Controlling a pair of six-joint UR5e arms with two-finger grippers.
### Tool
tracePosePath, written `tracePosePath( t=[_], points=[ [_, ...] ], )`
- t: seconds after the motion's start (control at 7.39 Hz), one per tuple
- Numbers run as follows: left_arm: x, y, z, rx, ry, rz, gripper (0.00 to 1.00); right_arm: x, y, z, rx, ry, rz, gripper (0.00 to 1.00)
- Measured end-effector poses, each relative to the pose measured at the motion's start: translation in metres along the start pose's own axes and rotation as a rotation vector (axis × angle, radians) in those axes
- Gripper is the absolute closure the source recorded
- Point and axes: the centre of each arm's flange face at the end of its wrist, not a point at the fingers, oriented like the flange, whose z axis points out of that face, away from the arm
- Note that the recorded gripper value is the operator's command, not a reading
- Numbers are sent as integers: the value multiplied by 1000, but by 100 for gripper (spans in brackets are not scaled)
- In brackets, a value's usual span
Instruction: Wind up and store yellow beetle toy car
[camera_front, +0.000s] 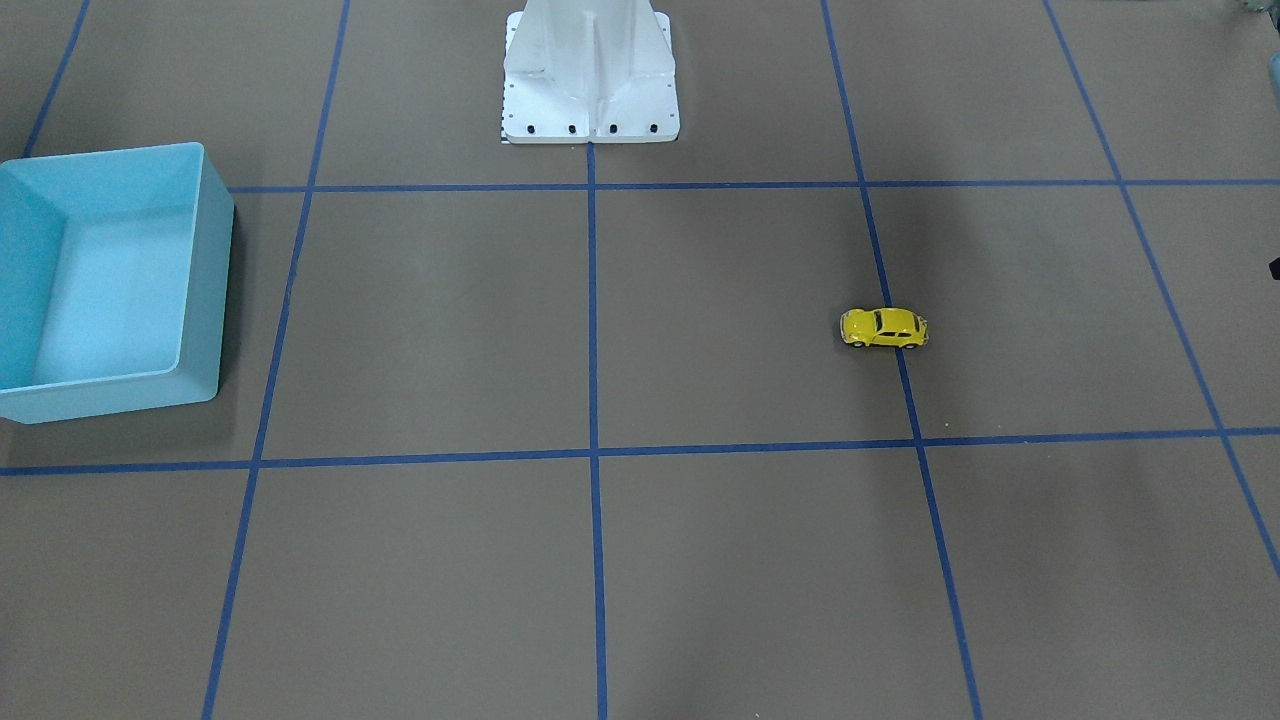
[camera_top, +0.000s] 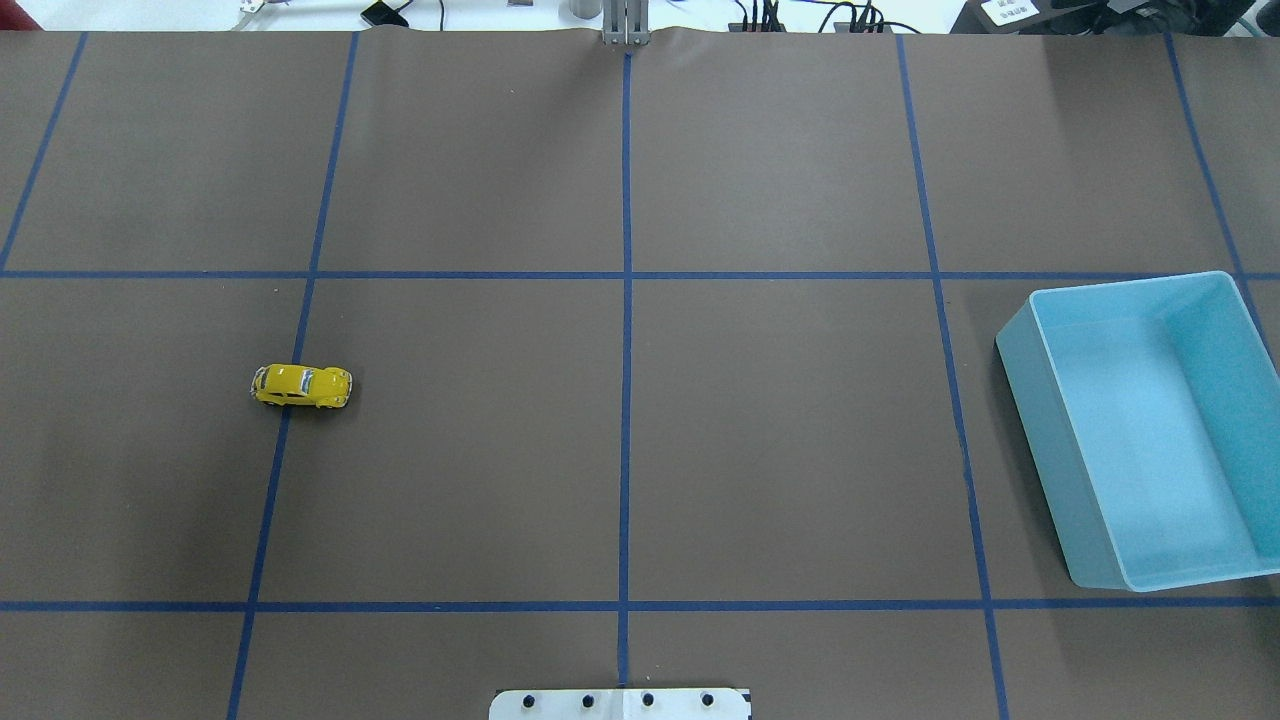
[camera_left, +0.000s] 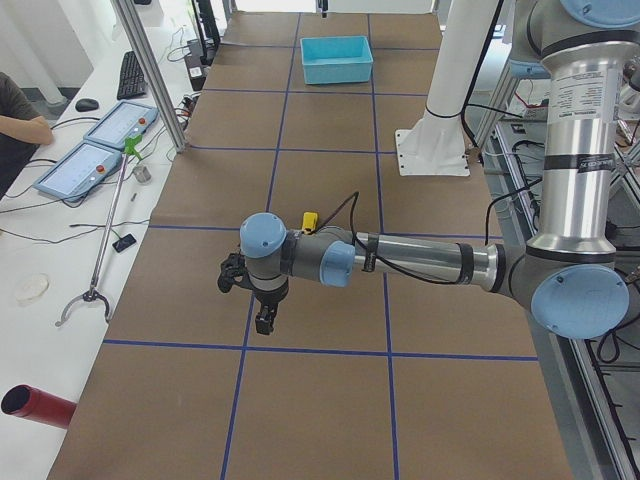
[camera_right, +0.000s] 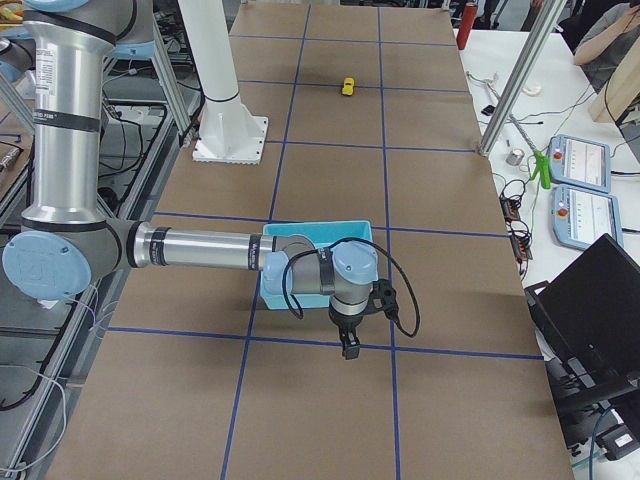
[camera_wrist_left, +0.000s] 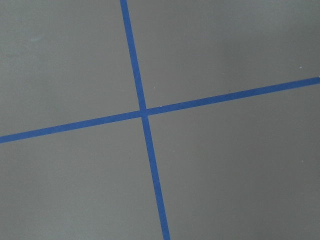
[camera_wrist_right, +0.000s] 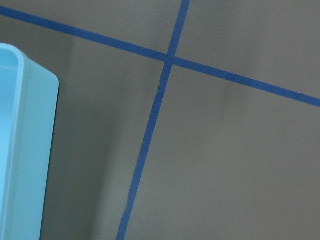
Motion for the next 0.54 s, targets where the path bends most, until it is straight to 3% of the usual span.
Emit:
tracePosePath(
  t=[0.54],
  points=[
    [29,-18,-11,79,15,113,0,0,0,0,0,1,1,0]
  ],
)
